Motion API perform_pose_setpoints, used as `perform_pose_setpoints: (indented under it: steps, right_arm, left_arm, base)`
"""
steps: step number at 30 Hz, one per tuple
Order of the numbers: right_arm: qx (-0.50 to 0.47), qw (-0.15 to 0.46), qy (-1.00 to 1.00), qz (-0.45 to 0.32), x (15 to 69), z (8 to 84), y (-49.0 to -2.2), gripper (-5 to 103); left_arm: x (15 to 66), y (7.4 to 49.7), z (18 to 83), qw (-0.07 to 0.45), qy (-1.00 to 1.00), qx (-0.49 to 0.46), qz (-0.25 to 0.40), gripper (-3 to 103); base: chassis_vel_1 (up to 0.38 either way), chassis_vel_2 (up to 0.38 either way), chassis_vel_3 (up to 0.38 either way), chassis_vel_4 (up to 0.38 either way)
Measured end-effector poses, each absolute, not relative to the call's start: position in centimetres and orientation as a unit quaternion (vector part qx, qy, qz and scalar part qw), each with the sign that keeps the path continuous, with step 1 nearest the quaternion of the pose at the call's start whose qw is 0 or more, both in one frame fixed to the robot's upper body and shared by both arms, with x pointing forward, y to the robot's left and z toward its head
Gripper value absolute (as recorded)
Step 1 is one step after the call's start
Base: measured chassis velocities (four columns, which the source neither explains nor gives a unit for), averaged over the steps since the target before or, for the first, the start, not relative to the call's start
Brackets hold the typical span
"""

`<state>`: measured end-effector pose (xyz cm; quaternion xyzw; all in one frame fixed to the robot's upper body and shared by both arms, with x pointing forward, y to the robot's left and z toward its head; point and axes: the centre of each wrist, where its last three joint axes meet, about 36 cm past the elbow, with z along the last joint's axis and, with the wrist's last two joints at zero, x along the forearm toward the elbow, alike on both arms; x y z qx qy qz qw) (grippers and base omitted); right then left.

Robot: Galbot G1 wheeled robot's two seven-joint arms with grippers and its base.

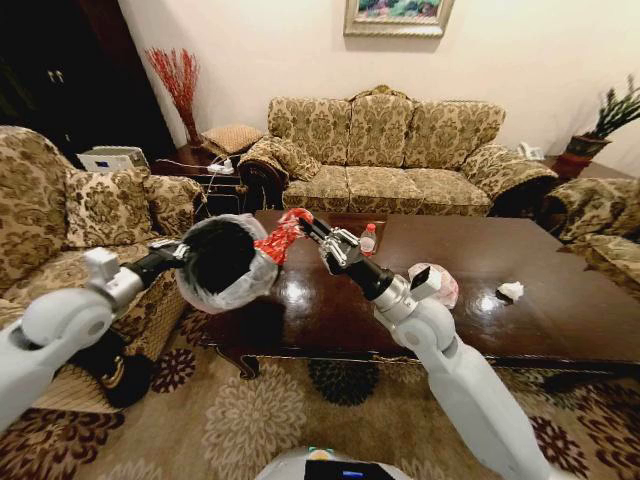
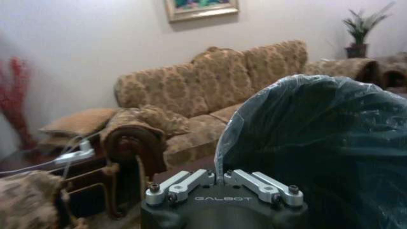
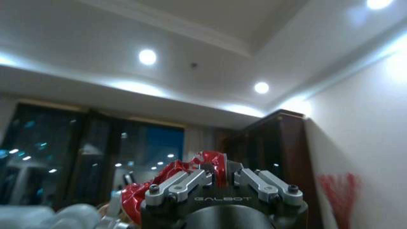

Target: Move to the front of the table and place the trash on the table into the trash bin.

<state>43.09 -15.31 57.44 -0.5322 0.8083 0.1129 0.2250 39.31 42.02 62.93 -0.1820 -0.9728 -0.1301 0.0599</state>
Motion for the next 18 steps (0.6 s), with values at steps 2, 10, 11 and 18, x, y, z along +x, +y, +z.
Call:
perform_pose_setpoints:
  steps: [2,10,11,18]
  right_arm:
    - [-0.542,0.23,0.802,0.102,43.8,57.7,-14.6,9]
    - [-0.565,0.236,0.789,0.054,46.5,57.7,-11.7,9]
    - [-0.567,0.236,0.788,0.046,46.8,57.7,-11.4,9]
    - [-0.561,0.245,0.791,-0.002,49.1,58.0,-11.0,21]
  left_arm:
    - [39.3,41.5,63.2,0.065,-0.972,-0.188,-0.125,2]
    - [38.8,39.4,64.0,0.099,-0.967,-0.218,-0.088,2]
    - [38.9,39.1,64.3,0.105,-0.965,-0.224,-0.086,2]
    - [39.8,37.6,66.2,0.14,-0.951,-0.254,-0.106,2]
  base:
    - [0.0,0.0,0.0,0.0]
    - [0.0,0.0,0.0,0.0]
    - [0.0,0.0,0.0,0.0]
    - [0.0,0.0,0.0,0.0]
